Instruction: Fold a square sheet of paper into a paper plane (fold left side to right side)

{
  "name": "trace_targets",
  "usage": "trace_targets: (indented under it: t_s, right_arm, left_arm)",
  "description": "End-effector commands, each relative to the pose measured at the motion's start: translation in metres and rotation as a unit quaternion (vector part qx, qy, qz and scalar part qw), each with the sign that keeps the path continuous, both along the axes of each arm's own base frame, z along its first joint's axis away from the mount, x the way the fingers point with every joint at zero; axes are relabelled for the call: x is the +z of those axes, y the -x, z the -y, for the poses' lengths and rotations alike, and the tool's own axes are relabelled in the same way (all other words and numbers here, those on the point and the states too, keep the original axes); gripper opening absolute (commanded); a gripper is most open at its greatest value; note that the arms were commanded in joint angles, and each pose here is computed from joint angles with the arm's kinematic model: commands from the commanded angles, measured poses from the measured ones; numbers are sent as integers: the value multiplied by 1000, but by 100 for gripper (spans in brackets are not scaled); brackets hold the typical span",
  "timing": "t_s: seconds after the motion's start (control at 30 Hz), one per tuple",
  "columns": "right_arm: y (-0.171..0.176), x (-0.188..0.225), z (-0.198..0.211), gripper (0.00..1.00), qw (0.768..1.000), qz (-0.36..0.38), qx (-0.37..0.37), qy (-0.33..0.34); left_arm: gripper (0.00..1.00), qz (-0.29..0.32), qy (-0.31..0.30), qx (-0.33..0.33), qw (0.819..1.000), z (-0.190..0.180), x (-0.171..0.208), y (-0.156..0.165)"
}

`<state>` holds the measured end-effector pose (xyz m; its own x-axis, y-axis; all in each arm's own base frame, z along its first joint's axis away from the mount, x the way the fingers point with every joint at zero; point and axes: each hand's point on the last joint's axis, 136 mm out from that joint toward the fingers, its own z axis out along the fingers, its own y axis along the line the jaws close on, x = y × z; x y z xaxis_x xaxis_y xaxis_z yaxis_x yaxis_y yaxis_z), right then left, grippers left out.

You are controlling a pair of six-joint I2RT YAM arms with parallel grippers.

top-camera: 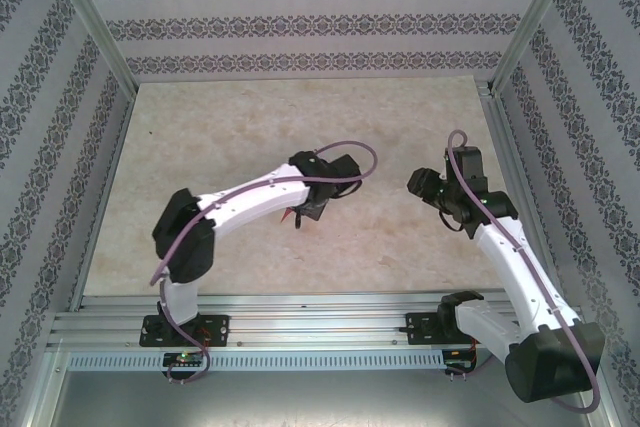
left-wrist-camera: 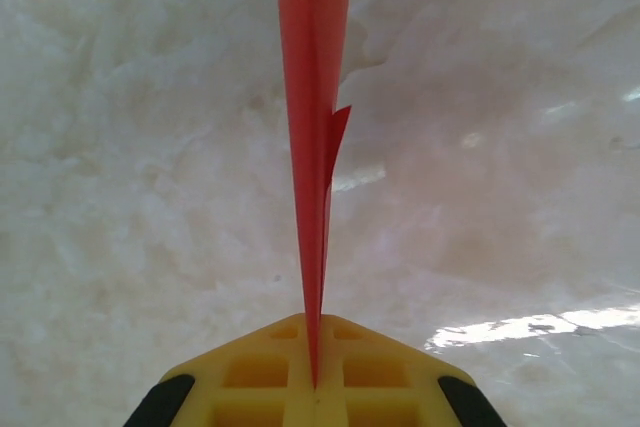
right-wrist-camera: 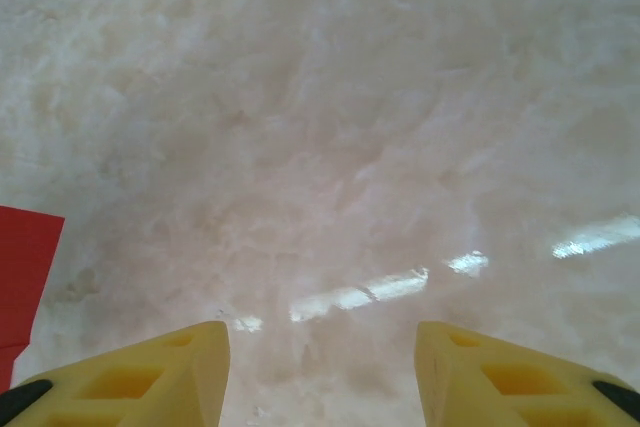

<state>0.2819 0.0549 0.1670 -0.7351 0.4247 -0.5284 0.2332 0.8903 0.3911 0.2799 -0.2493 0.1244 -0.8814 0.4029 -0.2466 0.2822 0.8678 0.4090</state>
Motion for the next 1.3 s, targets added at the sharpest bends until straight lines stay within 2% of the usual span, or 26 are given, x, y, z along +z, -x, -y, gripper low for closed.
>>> trace_targets:
  t_s: [0.0, 0.13, 0.27, 0.37, 0.47, 0.6, 0.77, 0.93, 1.1, 1.27]
  right_arm:
    - [18, -16, 15, 52, 999, -25, -13, 23]
    - [26, -26, 16, 52, 999, -35, -13, 12]
    - [32, -34, 14, 52, 999, -45, -9, 2]
    - [35, -39, 12, 54, 999, -51, -3, -3]
    - [35, -40, 7, 56, 999, -49, 5, -14]
    - [25, -32, -13, 55, 997, -26, 33, -68]
    - [4, -26, -58, 50, 985, 1, 68, -159]
    - [-21, -28, -128, 49, 976, 7, 130, -175]
    - [-52, -43, -188, 49, 972, -6, 176, -156]
    - [-81, -67, -226, 49, 967, -23, 198, -159]
  left_arm:
    - [0, 18, -122, 5, 992, -20, 17, 2]
    - [4, -22, -143, -2, 989, 1, -20, 1]
    - [13, -60, -127, -10, 990, 25, -47, -2]
    - [28, -88, -61, -22, 994, 52, -56, 1]
    - [40, -110, 42, -32, 992, 84, -50, 2]
    - [47, -120, 179, -28, 976, 100, -21, -6]
    - [55, -88, 304, 11, 948, 64, 16, -30]
    - [62, -66, 433, 81, 895, 12, 23, -53]
    - [66, -69, 476, 135, 867, -27, -1, -57]
    - [68, -83, 508, 161, 842, -36, -22, -55]
